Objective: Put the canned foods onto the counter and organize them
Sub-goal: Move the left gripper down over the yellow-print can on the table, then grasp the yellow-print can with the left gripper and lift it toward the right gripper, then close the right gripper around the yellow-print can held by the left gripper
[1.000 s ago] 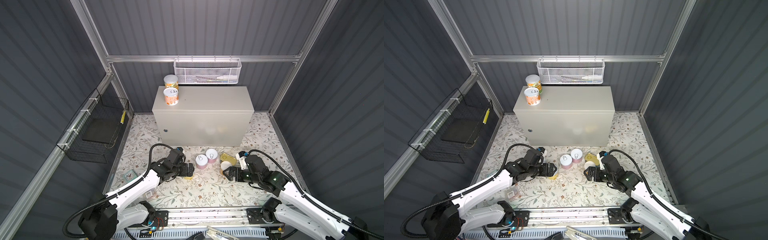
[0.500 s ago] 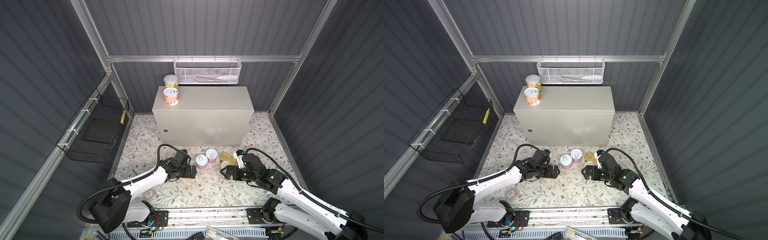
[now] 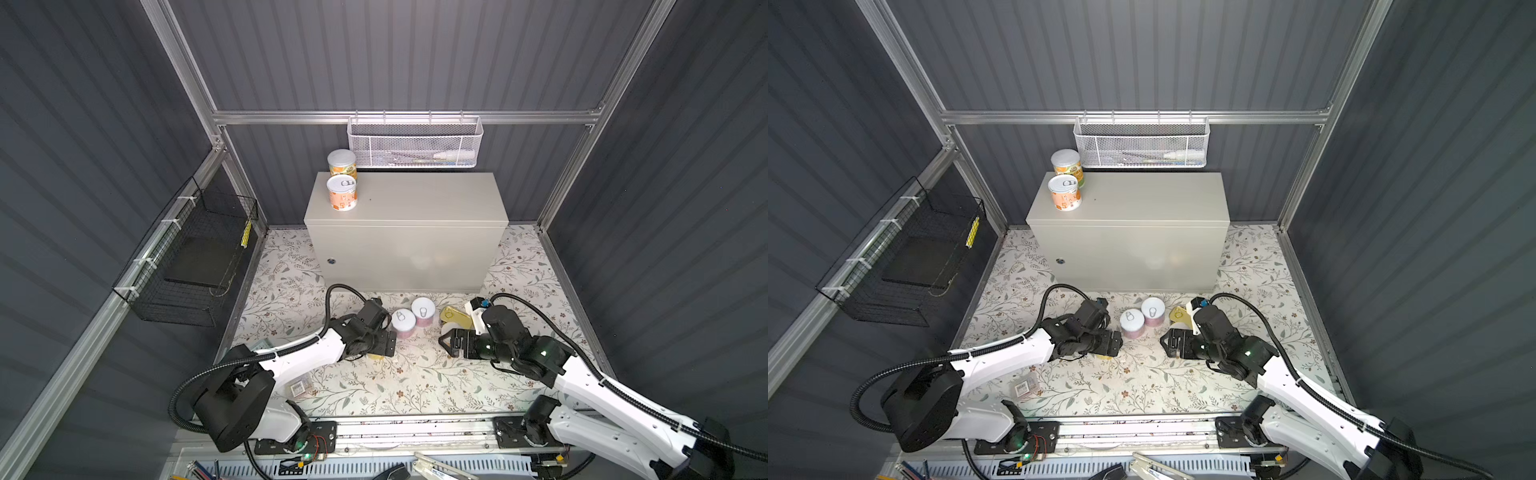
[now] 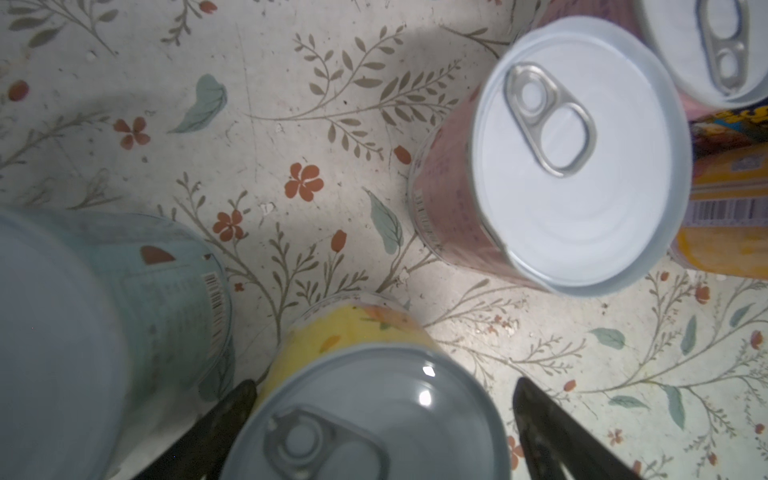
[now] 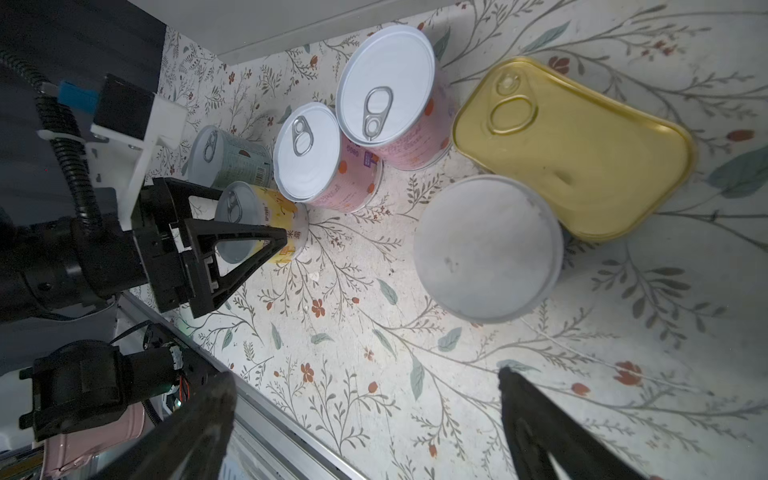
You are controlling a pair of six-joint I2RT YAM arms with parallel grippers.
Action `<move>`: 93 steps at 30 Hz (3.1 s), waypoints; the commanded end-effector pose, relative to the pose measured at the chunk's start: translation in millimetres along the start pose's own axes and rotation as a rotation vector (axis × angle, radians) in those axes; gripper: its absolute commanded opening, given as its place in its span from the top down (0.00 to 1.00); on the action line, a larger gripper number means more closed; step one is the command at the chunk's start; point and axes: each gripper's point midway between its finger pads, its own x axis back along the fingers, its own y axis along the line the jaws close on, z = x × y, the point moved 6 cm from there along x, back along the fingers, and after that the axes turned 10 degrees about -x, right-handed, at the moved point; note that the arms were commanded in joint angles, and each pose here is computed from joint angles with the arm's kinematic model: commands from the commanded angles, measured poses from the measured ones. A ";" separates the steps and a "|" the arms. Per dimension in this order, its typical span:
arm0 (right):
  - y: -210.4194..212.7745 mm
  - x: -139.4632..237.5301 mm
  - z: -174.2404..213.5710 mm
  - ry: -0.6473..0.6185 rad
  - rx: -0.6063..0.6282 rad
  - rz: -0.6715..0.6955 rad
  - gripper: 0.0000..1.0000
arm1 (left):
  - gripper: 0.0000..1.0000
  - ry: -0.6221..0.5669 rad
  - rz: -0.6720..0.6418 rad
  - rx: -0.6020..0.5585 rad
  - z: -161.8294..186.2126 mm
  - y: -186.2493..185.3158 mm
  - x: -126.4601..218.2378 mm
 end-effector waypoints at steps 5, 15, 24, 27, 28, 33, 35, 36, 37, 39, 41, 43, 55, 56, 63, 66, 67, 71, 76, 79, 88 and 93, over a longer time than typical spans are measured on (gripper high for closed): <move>7.9 6.4 -0.8 -0.012 0.036 0.023 0.01 | 0.24 -0.011 -0.023 -0.008 -3.6 -0.7 1.1; 24.3 7.7 7.2 -0.063 0.199 0.000 0.01 | 0.37 -0.058 0.009 0.009 -15.0 -5.6 17.7; 49.6 13.3 15.3 -0.203 0.456 -0.141 0.01 | 0.40 -0.085 0.103 0.021 -35.2 -20.3 59.4; 59.6 16.7 17.3 -0.243 0.530 -0.184 0.01 | 0.41 -0.120 0.156 0.025 -44.0 -27.1 77.7; 62.7 18.2 17.7 -0.257 0.550 -0.199 0.01 | 0.41 -0.124 0.169 0.022 -46.9 -29.2 83.5; 77.2 25.1 17.4 -0.321 0.604 -0.268 0.01 | 0.43 -0.097 0.208 -0.008 -57.5 -37.6 104.2; 81.6 26.7 17.5 -0.334 0.625 -0.279 0.01 | 0.43 -0.094 0.247 -0.016 -60.5 -42.9 110.2; 84.2 27.4 18.1 -0.334 0.637 -0.285 0.01 | 0.43 -0.100 0.269 -0.017 -61.9 -45.5 113.6; 86.3 27.4 19.1 -0.330 0.652 -0.289 0.01 | 0.43 -0.113 0.291 -0.015 -64.3 -48.0 117.7; 90.6 27.5 20.8 -0.333 0.676 -0.291 0.01 | 0.43 -0.125 0.328 -0.013 -67.8 -52.4 124.2; 94.4 27.8 21.6 -0.344 0.693 -0.293 0.01 | 0.43 -0.132 0.368 -0.018 -72.2 -57.8 131.1; 98.5 28.4 21.9 -0.357 0.704 -0.300 0.01 | 0.44 -0.133 0.406 -0.024 -76.3 -62.8 137.1; 117.9 27.1 17.0 -0.403 0.737 -0.334 0.03 | 0.44 -0.112 0.562 -0.066 -89.2 -83.3 161.8; 119.5 27.2 16.6 -0.409 0.738 -0.340 0.03 | 0.44 -0.111 0.569 -0.065 -89.4 -84.1 162.3; 124.0 22.3 13.7 -0.438 0.725 -0.346 0.10 | 0.44 -0.113 0.617 -0.051 -87.1 -87.6 169.1; 125.5 20.2 13.1 -0.442 0.725 -0.345 0.12 | 0.44 -0.110 0.645 -0.049 -87.4 -90.3 171.1; 126.2 19.5 13.2 -0.444 0.724 -0.347 0.12 | 0.44 -0.108 0.649 -0.046 -87.3 -90.5 171.2; 126.9 18.7 11.4 -0.458 0.718 -0.344 0.12 | 0.44 -0.105 0.663 -0.044 -87.1 -91.9 171.3; 122.9 15.6 8.9 -0.484 0.690 -0.321 0.12 | 0.44 -0.092 0.695 -0.033 -85.8 -94.8 167.3; 122.5 14.6 8.8 -0.491 0.683 -0.325 0.14 | 0.44 -0.094 0.702 -0.022 -85.3 -95.0 167.0; 124.1 9.6 6.9 -0.503 0.679 -0.309 0.16 | 0.44 -0.081 0.724 -0.016 -84.7 -97.2 164.9; 125.9 6.3 7.9 -0.492 0.691 -0.305 0.17 | 0.43 -0.084 0.724 -0.020 -86.2 -97.7 166.3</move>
